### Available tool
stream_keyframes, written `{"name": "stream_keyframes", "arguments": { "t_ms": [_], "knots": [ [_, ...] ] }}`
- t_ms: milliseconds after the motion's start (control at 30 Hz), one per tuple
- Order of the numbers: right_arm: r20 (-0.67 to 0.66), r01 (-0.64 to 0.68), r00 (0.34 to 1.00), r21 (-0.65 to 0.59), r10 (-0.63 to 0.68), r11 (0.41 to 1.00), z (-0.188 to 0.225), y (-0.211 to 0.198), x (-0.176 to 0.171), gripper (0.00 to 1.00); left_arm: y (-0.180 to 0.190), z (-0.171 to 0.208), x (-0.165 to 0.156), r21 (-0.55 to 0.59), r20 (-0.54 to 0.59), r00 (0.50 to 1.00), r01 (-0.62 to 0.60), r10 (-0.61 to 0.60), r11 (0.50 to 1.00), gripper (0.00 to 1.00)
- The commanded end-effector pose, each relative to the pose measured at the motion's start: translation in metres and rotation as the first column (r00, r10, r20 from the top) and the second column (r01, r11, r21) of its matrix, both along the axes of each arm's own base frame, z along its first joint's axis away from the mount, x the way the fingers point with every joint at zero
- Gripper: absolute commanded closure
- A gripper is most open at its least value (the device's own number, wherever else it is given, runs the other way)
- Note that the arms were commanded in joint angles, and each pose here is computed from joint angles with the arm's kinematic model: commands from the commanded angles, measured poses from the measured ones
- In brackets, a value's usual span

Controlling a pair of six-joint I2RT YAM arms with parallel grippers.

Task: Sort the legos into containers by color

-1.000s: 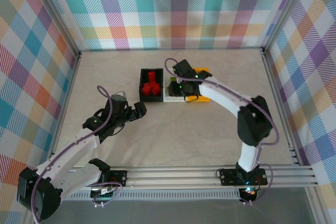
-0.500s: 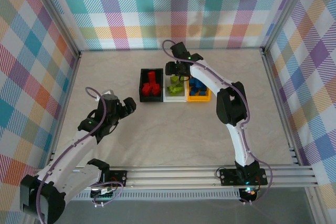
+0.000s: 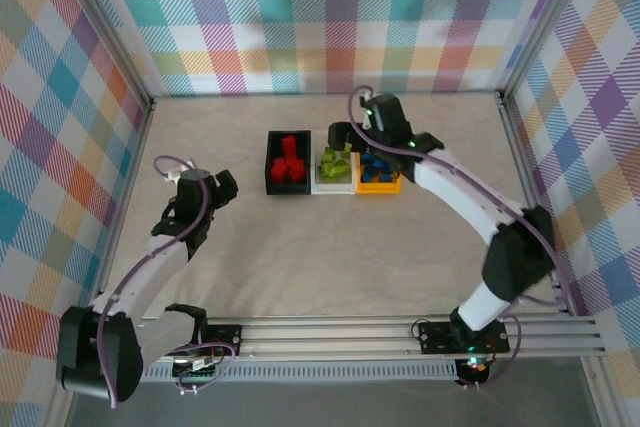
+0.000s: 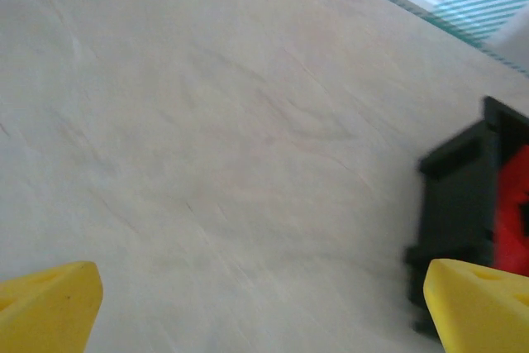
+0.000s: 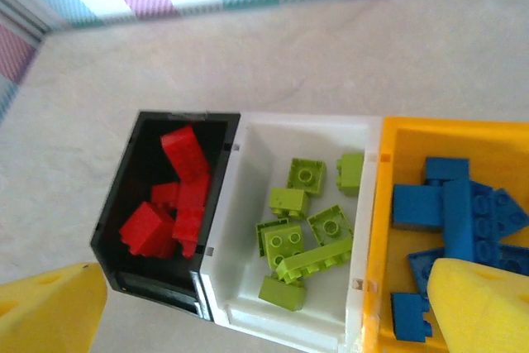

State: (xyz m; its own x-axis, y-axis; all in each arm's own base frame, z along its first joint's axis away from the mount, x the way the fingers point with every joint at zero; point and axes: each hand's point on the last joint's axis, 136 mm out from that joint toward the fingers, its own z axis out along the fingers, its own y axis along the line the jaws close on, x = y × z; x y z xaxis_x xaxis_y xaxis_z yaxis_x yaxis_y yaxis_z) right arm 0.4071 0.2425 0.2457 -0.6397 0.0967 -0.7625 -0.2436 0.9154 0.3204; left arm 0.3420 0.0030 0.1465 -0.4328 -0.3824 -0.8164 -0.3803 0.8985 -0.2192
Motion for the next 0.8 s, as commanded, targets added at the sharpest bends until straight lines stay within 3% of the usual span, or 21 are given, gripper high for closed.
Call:
{"name": "stream_keyframes", "arguments": {
  "t_ms": [0, 100, 233, 367, 467, 633, 767],
  "knots": [
    [0.065, 0.064, 0.996, -0.006, -0.064, 0.998, 0.0, -0.018, -0.007, 0.0, 0.023, 0.005, 0.026, 0.269, 0.035, 0.999, 0.002, -0.012, 0.963, 0.0],
    [0.063, 0.079, 0.995, -0.053, -0.075, 0.995, -0.003, -0.036, -0.022, 0.0, 0.025, -0.019, 0.038, 0.312, -0.015, 0.998, 0.07, -0.069, 0.947, 0.0],
    [0.079, 0.11, 0.992, -0.086, -0.103, 0.99, -0.002, -0.06, -0.038, 0.0, 0.021, -0.038, 0.05, 0.187, 0.079, 0.987, 0.122, -0.138, 0.975, 0.0],
    [0.081, 0.171, 0.983, -0.042, -0.167, 0.984, -0.004, -0.091, -0.047, 0.0, 0.007, -0.055, 0.055, 0.181, 0.078, 0.971, 0.211, -0.228, 0.961, 0.0],
    [0.096, 0.213, 0.973, -0.025, -0.209, 0.977, -0.007, -0.113, -0.05, 0.0, -0.01, -0.063, 0.055, 0.19, 0.137, 0.936, 0.297, -0.325, 0.936, 0.0],
    [0.155, 0.215, 0.965, 0.011, -0.214, 0.977, -0.017, -0.134, -0.05, 0.0, -0.01, -0.067, 0.055, 0.185, 0.104, 0.94, 0.304, -0.326, 0.935, 0.0],
    [0.253, 0.327, 0.924, -0.13, -0.288, 0.936, -0.037, -0.173, -0.038, 0.0, -0.003, -0.066, 0.053, 0.212, 0.102, 0.958, 0.242, -0.267, 0.947, 0.0]
  ]
}}
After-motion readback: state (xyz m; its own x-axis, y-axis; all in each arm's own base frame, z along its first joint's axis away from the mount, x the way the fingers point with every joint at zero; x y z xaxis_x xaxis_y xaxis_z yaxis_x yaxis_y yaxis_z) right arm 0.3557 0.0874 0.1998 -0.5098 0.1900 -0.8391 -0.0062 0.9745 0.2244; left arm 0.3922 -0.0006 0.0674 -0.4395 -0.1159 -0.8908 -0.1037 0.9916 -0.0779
